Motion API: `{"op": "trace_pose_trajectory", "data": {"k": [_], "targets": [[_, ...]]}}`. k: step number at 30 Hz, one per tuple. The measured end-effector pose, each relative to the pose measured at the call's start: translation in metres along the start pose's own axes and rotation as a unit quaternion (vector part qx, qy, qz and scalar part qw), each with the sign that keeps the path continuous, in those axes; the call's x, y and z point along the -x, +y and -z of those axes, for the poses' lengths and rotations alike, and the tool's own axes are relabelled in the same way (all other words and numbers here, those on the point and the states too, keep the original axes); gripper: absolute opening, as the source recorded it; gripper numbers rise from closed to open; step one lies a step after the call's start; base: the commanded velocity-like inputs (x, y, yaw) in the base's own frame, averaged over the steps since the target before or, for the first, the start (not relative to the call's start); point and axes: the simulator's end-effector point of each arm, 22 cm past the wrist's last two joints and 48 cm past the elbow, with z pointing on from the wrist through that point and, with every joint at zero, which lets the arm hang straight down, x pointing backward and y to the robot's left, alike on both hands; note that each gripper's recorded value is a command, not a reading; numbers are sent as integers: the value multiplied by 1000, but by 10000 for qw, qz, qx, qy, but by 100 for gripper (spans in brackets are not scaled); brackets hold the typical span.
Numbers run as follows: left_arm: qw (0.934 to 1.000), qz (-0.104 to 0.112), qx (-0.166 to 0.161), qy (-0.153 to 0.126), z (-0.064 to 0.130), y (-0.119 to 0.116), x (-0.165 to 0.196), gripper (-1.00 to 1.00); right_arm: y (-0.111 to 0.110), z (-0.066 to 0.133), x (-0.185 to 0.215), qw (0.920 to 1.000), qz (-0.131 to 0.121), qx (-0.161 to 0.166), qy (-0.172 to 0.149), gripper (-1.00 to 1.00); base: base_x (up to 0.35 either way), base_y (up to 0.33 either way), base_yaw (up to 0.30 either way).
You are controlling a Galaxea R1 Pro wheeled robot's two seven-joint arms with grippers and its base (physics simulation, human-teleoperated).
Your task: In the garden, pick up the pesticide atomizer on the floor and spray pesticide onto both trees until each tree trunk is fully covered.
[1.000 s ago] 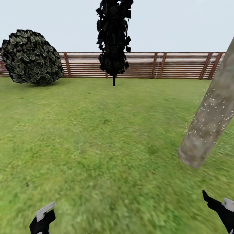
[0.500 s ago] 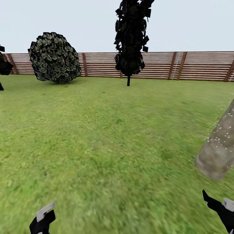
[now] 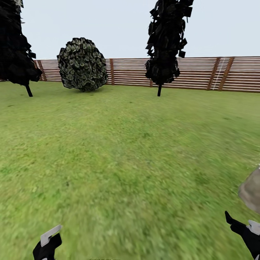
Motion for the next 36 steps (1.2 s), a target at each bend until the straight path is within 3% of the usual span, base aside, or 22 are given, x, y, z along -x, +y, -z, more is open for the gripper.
{"op": "trace_pose_trajectory", "data": {"k": [36], "targets": [[10000, -4, 0, 3, 0, 0, -1, -100, 0, 0, 0, 10000, 0, 2, 0, 100, 0, 0, 290]]}}
